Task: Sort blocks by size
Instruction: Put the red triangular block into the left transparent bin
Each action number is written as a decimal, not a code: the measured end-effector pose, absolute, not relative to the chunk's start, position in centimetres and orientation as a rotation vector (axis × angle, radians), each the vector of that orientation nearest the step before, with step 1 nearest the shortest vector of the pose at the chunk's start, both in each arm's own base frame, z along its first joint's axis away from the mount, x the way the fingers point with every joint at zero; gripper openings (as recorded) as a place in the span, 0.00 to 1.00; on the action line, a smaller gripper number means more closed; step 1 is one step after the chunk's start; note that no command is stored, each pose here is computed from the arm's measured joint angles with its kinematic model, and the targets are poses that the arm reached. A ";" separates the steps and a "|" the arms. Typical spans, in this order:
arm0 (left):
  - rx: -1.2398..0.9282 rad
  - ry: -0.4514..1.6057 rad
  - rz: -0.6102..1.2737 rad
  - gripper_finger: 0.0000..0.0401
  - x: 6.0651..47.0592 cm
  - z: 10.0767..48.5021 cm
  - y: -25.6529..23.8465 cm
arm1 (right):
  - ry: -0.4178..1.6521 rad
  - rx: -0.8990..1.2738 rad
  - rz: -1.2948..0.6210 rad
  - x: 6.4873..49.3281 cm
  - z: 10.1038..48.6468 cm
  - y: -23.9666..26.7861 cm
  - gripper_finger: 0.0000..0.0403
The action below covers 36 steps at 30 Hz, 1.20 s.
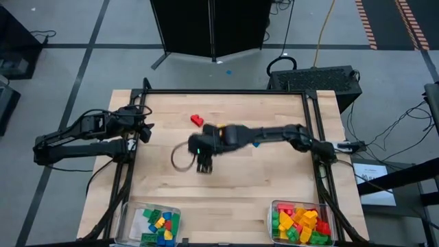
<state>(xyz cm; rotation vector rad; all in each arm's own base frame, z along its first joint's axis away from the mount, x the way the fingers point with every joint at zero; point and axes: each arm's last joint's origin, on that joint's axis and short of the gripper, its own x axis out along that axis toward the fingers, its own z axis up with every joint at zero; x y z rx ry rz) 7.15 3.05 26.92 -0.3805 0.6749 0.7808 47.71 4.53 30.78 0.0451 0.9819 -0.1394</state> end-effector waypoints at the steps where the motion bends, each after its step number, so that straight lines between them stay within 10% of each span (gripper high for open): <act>1: -0.380 0.674 0.781 0.64 7.1 26.9 3.0 | 1.021 0.046 -0.158 47.7 30.2 3.5 0.53; 36: -0.372 0.668 0.797 0.64 7.1 27.0 3.1 | 1.185 0.227 -0.199 47.0 16.3 -8.4 0.53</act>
